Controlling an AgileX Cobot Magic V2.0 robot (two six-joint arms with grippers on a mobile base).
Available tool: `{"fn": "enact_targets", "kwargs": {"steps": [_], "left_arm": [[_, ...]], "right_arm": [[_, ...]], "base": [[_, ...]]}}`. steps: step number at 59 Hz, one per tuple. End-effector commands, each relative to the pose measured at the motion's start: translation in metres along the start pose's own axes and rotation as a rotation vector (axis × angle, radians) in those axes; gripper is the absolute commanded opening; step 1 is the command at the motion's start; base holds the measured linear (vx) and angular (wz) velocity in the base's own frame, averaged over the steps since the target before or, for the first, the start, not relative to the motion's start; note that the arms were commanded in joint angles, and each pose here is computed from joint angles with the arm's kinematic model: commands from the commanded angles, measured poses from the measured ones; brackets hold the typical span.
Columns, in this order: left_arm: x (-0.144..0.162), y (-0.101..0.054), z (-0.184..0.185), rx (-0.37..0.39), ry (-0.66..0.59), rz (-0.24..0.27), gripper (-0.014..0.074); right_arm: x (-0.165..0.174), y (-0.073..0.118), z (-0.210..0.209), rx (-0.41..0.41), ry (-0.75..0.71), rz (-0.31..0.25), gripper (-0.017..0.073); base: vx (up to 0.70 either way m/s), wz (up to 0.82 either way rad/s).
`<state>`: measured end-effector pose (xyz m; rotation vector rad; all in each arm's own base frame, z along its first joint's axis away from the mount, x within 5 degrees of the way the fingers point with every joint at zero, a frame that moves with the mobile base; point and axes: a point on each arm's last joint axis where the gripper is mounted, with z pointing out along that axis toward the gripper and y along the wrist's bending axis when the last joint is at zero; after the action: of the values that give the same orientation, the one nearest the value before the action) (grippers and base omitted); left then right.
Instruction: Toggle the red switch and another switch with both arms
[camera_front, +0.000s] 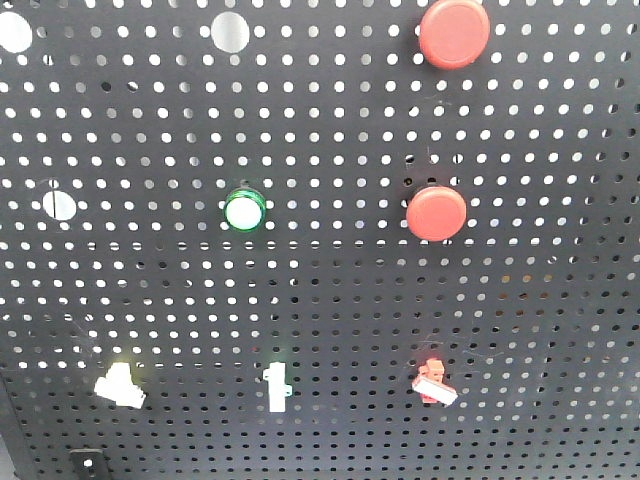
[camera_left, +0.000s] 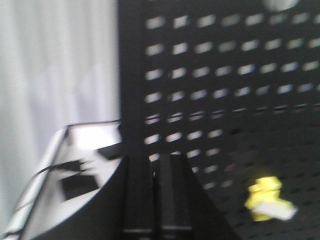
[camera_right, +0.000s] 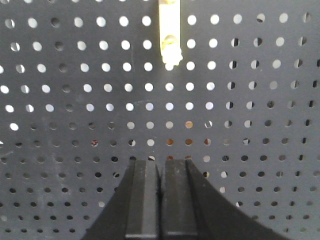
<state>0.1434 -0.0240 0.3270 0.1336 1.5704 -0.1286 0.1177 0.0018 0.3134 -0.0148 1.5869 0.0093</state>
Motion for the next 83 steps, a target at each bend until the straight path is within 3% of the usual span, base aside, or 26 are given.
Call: {"fn": "enact_targets", "kwargs": {"steps": [1,14,25,46,55,63,83], "left_arm": [[-0.015,-0.01,0.01,0.066,-0.118,-0.005,0.0002],[-0.001,-0.037,0.034,0.205,-0.072,-0.009,0.0002],[0.005,-0.05,0.042,0.265,-0.059,-0.011,0.0002],[0.009,-0.052,0.052,0.265,-0.077,-0.019,0.0002],[0.012,-0.051,0.06,0.231,-0.088,-0.096,0.0002],[0.02,-0.05,0.068,0.205,-0.05,-0.133,0.0002],[0.03,-0.051,0.066,0.209,0.076,-0.14,0.0002]], "right_arm": [[-0.019,0.0,0.0,0.002,-0.113,-0.004,-0.0006],[-0.021,0.0,0.0,0.001,-0.136,-0.004,-0.0006],[-0.021,0.0,0.0,0.001,-0.144,-0.003,-0.0006],[-0.021,-0.001,0.0,0.002,-0.144,0.022,-0.0006],[-0.021,-0.001,0.0,0.002,-0.144,0.022,-0.0006],[-0.021,-0.001,0.0,0.002,-0.144,0.022,-0.0006],[-0.021,-0.001,0.0,0.002,-0.144,0.022,-0.0006]], "base": [[0.0,0.0],[0.0,0.0],[0.0,0.0],[0.0,0.0],[0.0,0.0],[0.0,0.0],[0.0,0.0]]}}
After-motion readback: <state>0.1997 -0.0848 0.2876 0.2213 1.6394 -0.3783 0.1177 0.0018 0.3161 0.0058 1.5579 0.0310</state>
